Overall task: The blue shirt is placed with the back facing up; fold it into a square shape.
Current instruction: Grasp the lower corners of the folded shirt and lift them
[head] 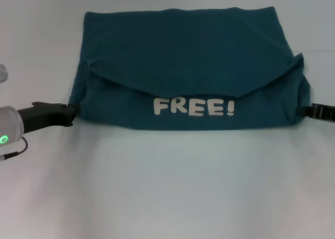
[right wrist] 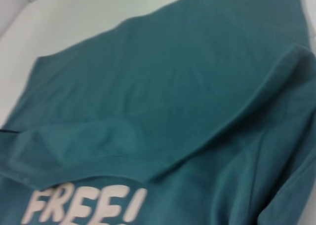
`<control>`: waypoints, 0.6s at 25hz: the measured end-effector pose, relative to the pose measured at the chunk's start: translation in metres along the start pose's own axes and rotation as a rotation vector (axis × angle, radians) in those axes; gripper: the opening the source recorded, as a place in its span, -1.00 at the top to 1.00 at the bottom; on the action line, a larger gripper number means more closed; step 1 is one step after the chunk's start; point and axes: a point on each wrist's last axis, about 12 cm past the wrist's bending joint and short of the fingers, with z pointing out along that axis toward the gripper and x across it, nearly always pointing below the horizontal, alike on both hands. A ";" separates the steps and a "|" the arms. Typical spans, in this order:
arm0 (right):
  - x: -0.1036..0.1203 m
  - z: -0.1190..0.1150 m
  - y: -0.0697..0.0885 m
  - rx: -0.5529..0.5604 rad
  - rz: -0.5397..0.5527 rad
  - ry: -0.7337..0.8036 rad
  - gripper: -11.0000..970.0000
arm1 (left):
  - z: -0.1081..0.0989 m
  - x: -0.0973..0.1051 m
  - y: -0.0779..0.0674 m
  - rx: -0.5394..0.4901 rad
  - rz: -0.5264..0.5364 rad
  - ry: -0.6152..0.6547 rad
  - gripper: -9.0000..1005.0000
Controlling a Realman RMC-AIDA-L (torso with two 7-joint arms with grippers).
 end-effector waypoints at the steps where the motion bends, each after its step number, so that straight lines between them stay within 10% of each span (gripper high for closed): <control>1: 0.000 -0.001 0.001 -0.014 -0.004 -0.005 0.71 | -0.002 0.000 0.000 0.006 -0.006 -0.001 0.98; 15: 0.016 -0.028 0.014 -0.220 -0.129 -0.041 0.98 | -0.066 0.011 0.005 0.089 -0.118 -0.008 0.98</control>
